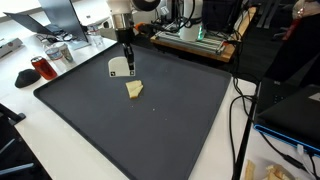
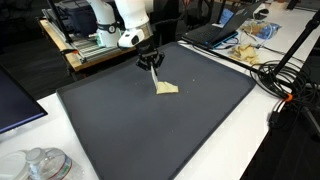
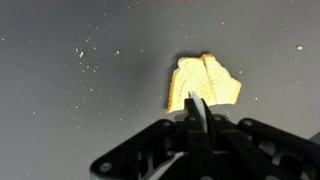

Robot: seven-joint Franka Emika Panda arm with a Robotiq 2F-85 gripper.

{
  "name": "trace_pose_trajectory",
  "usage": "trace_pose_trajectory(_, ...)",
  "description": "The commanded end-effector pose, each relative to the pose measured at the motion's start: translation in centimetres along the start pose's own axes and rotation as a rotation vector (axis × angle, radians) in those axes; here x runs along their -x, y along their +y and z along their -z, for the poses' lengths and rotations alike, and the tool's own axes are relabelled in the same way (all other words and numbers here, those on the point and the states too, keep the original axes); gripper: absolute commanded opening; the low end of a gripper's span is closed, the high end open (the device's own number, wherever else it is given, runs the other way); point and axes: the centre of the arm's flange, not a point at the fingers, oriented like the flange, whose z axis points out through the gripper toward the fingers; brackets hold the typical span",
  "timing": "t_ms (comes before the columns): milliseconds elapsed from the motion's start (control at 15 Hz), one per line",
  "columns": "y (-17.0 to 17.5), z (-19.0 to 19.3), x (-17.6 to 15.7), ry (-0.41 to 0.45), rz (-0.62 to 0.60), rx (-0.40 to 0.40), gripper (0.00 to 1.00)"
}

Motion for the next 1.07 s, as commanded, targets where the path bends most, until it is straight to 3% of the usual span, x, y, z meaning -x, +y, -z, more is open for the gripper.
trace_pose_trajectory(0,0.4,-0.5,-0.8,-0.046,-0.042,-0.096,0.01)
trace_pose_trajectory(200,1.0,-0.6,-1.2,-0.078,-0.098,-0.202,0.01)
trace_pose_trajectory(1000,4.7,-6.1,-3.2,-0.112,-0.195,-0.421,0.01)
